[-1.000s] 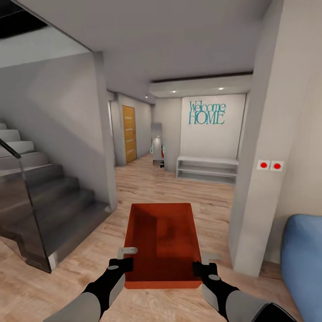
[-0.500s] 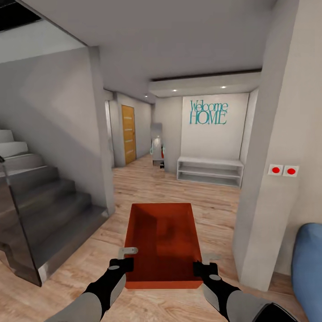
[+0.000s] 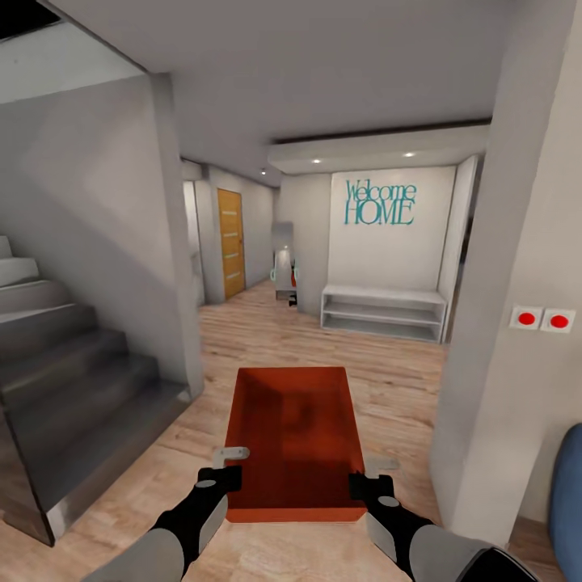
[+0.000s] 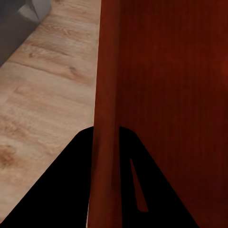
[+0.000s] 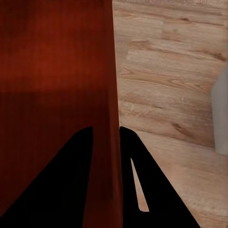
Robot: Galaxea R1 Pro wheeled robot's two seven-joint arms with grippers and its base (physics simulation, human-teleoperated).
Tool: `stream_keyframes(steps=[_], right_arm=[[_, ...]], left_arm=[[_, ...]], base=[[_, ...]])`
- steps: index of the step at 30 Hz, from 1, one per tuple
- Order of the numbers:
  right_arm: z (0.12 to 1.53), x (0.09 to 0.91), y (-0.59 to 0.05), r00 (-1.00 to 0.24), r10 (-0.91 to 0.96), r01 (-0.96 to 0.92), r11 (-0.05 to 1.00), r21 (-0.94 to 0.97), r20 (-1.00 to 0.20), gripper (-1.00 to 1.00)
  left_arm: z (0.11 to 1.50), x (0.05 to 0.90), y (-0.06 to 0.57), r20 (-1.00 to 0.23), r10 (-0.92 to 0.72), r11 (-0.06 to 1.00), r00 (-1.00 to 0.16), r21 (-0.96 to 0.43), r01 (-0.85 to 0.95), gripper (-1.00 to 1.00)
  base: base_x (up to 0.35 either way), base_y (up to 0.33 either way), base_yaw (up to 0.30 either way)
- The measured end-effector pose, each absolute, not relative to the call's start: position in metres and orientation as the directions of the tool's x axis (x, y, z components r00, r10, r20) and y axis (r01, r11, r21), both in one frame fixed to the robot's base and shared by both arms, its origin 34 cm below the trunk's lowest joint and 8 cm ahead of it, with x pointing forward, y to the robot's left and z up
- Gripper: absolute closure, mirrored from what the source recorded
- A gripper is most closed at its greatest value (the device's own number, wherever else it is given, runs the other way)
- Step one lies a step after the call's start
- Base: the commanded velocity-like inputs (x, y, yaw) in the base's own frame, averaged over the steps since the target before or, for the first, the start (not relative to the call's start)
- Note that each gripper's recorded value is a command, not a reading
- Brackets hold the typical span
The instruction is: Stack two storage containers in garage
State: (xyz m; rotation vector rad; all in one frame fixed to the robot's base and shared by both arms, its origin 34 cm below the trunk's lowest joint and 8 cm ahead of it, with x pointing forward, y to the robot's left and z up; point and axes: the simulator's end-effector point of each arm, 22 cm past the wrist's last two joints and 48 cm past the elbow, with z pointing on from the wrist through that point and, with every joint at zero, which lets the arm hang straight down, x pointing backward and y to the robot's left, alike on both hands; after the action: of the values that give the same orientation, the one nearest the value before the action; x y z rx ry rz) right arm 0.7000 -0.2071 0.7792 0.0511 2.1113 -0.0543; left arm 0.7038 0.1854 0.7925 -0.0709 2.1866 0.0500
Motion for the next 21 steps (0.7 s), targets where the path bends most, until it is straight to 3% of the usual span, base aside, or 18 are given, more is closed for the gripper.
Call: stream_keyframes(steps=[21], right_arm=[[0.7791, 0.7000, -0.2072, -0.515, 0.014, 0.058, 0.998, -0.019, -0.857, 1.00]], left_arm=[[0.7922, 0.7036, 0.1854, -0.815, -0.033, 0.997, -0.578, 0.010, -0.070, 1.00]], base=[[0.322, 0.000, 0.000]])
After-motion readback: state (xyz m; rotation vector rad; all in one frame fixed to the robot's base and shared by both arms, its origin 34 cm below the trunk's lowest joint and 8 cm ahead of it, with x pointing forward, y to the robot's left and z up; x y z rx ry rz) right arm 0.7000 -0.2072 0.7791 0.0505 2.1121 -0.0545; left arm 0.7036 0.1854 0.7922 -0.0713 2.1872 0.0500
